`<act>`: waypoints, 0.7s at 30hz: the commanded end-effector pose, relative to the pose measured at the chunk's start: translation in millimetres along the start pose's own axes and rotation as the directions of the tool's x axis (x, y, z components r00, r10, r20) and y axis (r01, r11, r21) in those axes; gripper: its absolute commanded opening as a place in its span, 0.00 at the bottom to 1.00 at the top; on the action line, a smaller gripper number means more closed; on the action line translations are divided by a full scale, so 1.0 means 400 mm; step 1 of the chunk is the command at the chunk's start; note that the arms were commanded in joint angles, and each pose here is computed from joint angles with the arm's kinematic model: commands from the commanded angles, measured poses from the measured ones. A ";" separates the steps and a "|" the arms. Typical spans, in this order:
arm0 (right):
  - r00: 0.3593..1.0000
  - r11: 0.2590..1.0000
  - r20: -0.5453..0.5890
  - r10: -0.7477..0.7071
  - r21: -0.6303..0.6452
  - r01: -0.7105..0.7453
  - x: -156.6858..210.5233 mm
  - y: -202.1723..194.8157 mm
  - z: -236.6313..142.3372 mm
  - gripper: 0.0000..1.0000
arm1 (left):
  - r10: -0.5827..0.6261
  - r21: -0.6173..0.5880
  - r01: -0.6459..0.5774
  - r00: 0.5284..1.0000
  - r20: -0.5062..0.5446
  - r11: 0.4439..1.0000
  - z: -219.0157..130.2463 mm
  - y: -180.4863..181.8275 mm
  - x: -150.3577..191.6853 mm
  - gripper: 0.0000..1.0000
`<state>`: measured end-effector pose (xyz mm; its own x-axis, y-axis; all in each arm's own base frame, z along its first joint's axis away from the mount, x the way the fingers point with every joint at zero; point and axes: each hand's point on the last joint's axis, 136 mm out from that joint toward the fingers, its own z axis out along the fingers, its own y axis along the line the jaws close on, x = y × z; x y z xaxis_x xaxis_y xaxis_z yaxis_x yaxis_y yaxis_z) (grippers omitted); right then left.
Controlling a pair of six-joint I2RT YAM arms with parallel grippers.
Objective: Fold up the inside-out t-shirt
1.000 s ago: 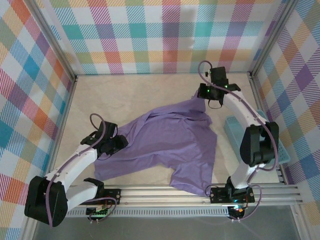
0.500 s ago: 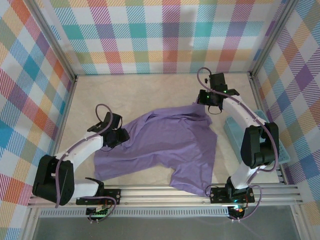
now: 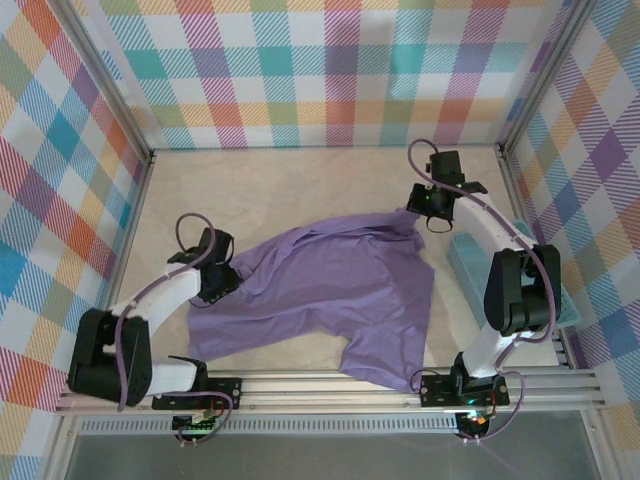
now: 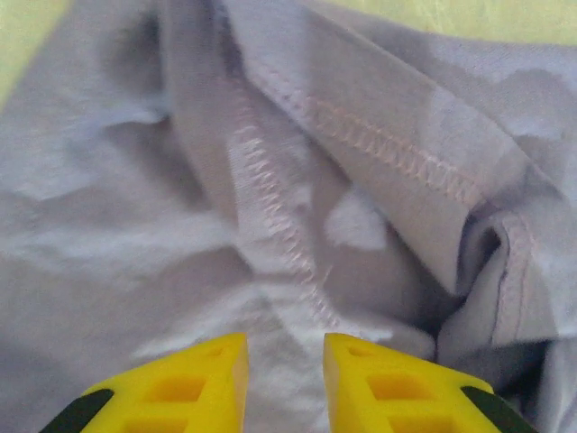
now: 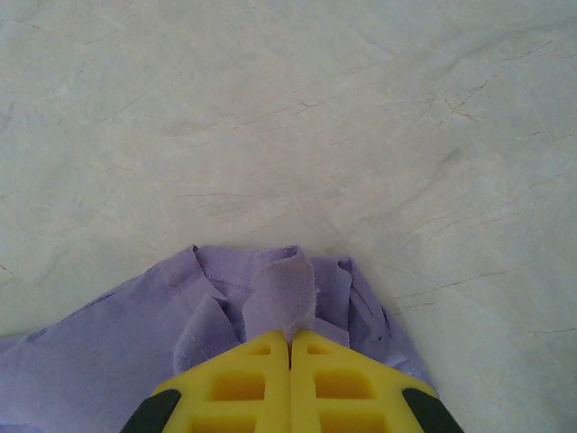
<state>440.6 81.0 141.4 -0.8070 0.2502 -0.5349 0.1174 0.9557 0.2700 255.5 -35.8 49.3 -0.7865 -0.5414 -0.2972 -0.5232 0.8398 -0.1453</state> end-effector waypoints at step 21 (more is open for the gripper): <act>0.993 0.996 0.101 0.055 0.069 -0.062 0.010 -0.053 -0.115 0.00 | 0.192 -0.019 -0.195 0.977 -0.093 0.981 0.075 -0.157 -0.027 0.59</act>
<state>412.4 63.5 158.7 -0.7665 0.2895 -0.5733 0.1763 0.9532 0.2456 301.6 -85.2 32.3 -0.9034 -0.3613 -0.2308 -0.3531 0.9324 -0.0775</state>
